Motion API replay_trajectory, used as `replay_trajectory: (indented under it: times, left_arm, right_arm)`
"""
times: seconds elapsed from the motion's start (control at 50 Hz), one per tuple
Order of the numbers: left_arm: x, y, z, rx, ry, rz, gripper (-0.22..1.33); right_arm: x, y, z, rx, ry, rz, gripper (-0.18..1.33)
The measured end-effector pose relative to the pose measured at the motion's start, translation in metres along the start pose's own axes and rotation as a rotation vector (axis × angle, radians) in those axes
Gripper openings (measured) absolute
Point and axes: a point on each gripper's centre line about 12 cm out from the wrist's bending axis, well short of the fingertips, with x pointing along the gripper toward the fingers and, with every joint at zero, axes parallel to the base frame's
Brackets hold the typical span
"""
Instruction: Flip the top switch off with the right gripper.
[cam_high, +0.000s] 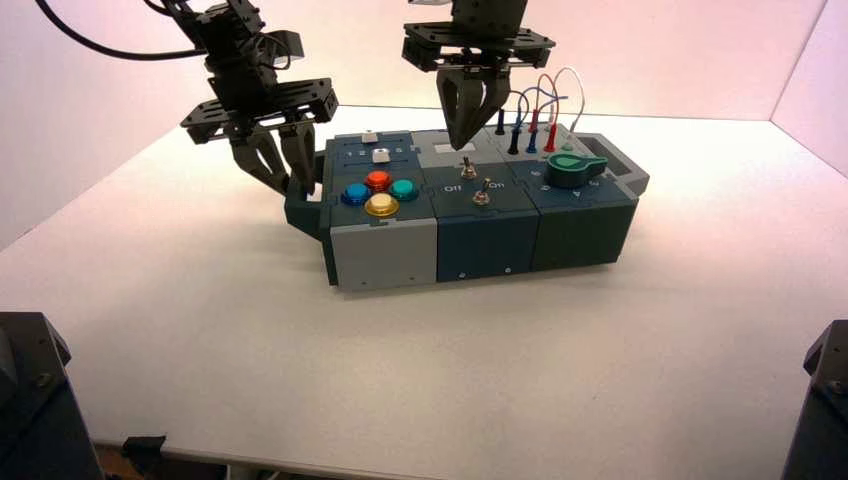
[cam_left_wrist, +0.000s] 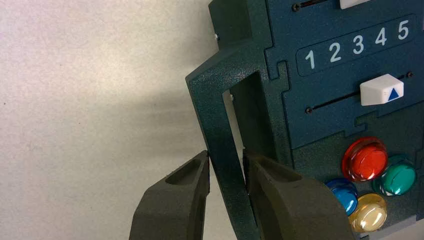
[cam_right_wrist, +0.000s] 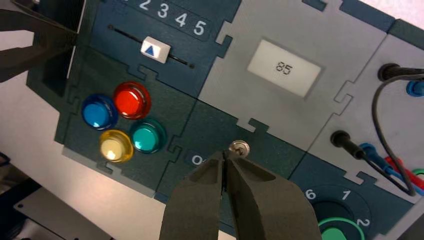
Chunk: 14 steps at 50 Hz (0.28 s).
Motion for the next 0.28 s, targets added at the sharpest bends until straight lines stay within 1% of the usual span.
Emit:
replay_trajectory:
  times: [0.28]
  left_arm:
    - [-0.0001, 0.0005, 0.0001, 0.0, 0.0, 0.0, 0.68]
  right_arm:
    - [0.0, -0.0001, -0.0002, -0.001, 0.002, -0.001, -0.14]
